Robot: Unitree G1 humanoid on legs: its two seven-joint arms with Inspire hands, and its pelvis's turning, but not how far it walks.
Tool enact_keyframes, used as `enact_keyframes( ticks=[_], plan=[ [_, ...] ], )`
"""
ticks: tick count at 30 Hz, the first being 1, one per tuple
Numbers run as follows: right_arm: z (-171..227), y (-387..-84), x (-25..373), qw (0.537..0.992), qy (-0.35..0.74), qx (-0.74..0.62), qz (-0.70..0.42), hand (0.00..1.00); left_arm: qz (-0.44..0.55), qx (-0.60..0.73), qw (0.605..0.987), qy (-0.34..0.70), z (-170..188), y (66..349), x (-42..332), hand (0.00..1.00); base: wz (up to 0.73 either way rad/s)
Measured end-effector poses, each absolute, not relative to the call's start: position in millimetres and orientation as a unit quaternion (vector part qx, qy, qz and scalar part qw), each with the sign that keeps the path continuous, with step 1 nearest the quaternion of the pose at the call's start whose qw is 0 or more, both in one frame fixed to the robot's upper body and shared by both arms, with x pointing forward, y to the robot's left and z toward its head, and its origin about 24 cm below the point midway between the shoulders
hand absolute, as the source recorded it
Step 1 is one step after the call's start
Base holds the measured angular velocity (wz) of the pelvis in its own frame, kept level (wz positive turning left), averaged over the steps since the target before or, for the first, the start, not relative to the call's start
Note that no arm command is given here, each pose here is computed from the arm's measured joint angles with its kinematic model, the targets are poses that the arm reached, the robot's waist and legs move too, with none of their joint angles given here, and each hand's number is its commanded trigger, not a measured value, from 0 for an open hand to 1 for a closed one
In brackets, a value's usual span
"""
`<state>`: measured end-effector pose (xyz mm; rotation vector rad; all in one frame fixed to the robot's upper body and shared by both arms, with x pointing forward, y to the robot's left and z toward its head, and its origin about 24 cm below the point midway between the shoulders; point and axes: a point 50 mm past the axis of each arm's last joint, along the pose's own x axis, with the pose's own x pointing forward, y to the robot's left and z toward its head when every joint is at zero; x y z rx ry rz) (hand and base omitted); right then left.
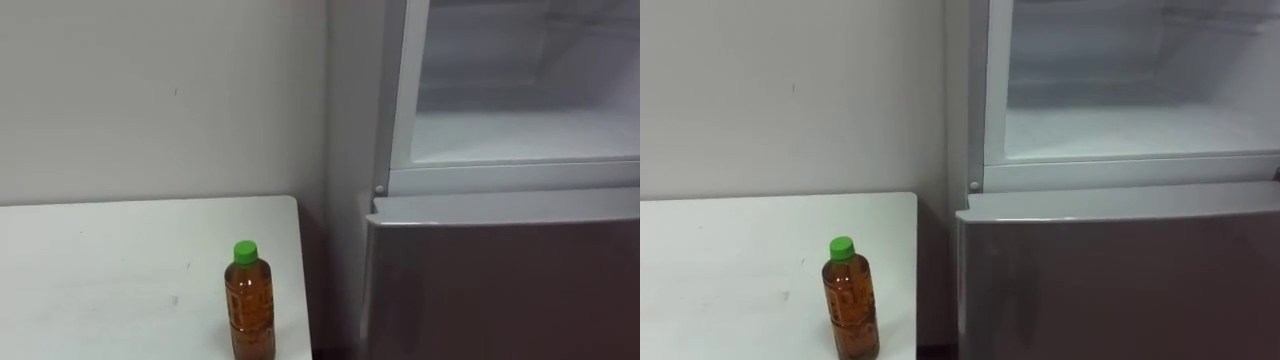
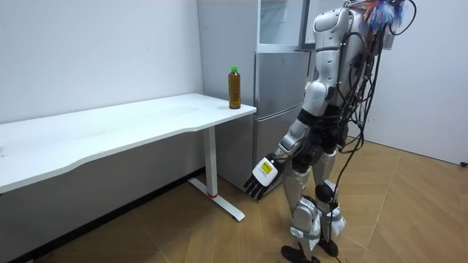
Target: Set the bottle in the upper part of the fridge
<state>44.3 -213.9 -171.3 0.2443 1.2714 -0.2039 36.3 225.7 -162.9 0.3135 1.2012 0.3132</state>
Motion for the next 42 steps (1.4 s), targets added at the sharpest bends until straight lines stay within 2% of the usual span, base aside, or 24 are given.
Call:
enact_keyframes(
  ticks=[9, 15, 23, 28, 35, 42],
  plan=[
    [-170, -212, 52, 0.805, 0.585, 0.081, -0.060, 0.00, 0.143, 0.177, 0.794, 0.563, -162, 229, 33, 0.00, 0.03],
    [-163, -202, 75, 0.833, 0.552, 0.031, 0.008, 0.00, 0.113, 0.207, 0.791, 0.565, -163, 229, 31, 0.00, 0.07],
    [-133, -177, 131, 0.899, 0.425, -0.018, 0.109, 0.00, 0.058, 0.264, 0.790, 0.551, -162, 227, 37, 0.00, 0.03],
    [-112, -167, 150, 0.923, 0.361, -0.013, 0.132, 0.00, 0.041, 0.287, 0.786, 0.547, -162, 229, 38, 0.00, 0.08],
    [-72, -154, 178, 0.949, 0.255, -0.040, 0.179, 0.00, 0.024, 0.294, 0.789, 0.539, -160, 230, 44, 0.00, 0.00],
    [-48, -146, 190, 0.959, 0.196, -0.061, 0.195, 0.00, 0.005, 0.315, 0.777, 0.545, -161, 229, 40, 0.00, -0.01]
  ],
)
